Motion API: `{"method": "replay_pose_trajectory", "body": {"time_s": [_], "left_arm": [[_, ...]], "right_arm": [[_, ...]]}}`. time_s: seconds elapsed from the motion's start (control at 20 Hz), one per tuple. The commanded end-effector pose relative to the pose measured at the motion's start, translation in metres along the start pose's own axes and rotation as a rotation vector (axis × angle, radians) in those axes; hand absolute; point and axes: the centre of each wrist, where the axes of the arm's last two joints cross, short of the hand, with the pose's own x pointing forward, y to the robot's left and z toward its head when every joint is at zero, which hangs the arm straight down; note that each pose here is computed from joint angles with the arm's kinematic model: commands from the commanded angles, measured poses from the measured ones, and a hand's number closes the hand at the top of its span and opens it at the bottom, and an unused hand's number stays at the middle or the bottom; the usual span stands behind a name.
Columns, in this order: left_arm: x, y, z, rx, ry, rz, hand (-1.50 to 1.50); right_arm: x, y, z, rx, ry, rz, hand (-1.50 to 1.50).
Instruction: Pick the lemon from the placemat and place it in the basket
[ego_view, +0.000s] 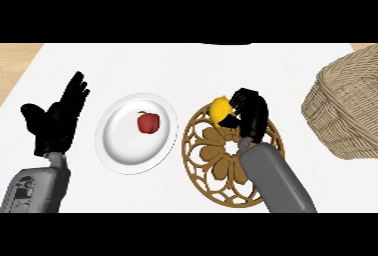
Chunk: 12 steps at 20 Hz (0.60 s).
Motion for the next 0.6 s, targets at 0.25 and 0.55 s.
{"method": "replay_pose_trajectory", "body": {"time_s": [0.25, 0.55], "left_arm": [[0.01, 0.02, 0.001, 0.066, 0.029, -0.002, 0.0], [-0.008, 0.018, 0.001, 0.079, 0.025, 0.003, 0.0]], "right_arm": [[0.082, 0.014, -0.03, -0.198, -0.089, -0.031, 1.5], [0.129, 0.003, -0.049, -0.279, -0.034, -0.037, 1.5]]}}
